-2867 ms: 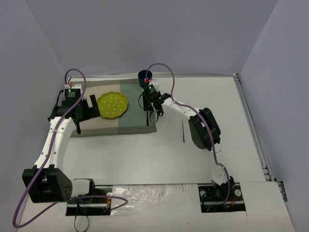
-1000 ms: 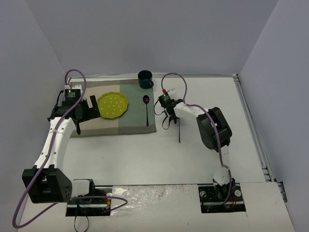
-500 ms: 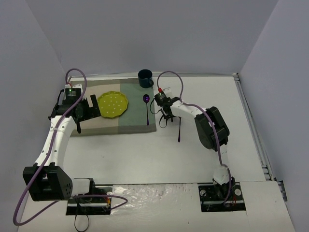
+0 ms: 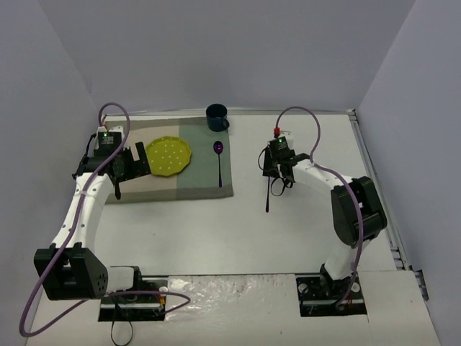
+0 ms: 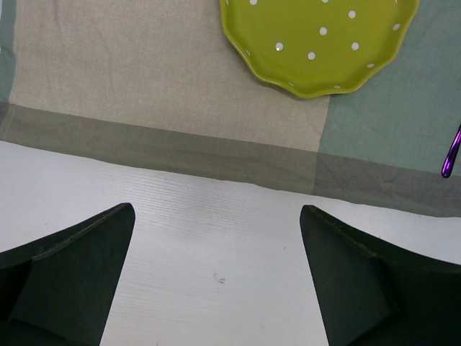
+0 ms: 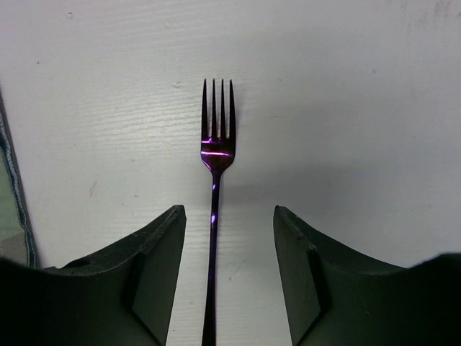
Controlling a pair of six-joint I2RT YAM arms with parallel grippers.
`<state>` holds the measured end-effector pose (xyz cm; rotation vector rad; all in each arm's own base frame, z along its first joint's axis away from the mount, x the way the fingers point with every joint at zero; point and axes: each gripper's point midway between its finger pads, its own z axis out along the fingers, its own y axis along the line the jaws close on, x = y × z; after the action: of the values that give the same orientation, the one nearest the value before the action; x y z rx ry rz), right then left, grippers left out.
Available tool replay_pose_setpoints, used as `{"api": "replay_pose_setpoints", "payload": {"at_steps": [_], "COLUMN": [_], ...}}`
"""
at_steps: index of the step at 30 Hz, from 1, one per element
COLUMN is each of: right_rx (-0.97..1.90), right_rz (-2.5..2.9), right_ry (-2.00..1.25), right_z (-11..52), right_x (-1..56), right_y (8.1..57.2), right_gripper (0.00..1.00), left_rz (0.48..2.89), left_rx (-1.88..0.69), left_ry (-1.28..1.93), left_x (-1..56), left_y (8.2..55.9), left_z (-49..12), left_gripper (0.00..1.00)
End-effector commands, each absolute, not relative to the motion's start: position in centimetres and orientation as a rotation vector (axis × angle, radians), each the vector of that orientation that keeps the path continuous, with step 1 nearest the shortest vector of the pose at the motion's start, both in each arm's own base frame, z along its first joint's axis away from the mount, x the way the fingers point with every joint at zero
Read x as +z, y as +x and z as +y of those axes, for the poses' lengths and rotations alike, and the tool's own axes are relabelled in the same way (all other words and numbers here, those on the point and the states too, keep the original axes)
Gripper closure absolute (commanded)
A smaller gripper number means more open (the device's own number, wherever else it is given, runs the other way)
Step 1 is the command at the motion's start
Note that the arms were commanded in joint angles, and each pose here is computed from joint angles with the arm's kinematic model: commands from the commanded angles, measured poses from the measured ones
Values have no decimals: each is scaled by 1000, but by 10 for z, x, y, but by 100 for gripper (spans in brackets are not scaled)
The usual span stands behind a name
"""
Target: Set the dinner table for one person
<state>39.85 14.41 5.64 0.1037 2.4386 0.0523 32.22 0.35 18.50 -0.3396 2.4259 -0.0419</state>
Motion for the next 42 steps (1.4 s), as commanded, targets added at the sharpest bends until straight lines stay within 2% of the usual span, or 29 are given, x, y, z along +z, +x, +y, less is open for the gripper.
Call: {"api": "replay_pose_setpoints", "payload": {"at_steps": [1,5,9,16,22,23,29,42], "right_rx": [141,143,146,114,119,139,141,151], "right_rz": [2381,2353,2227,1974,1820,1778,1635,1565], "right_ry": [116,142,184,279,389,404,468,471], "right_z": [155,149,134,93,63,59,33,17], "right_x": [68,77,126,219,268,280,307,311], "right_y": [400,396,392,364,327,320,287,258], "right_gripper": [52,51,47,18,2,1,0,0], "left_rz": [2373,2345,2342,2261,2249,2228,2256,2277], "left_rx": [-79,-98,-171,-260,-337,-361,-346,-333], "left_ry": [-281,-202,-126,22,132,133,191,271], "left_x": [201,206,211,236,218,226,187,122], "left_y": [331,334,337,348,362,366,381,390], "left_z": [-11,-31,-76,-191,-306,-320,-393,-461], "left_gripper": [3,3,3,3,3,3,7,34]}}
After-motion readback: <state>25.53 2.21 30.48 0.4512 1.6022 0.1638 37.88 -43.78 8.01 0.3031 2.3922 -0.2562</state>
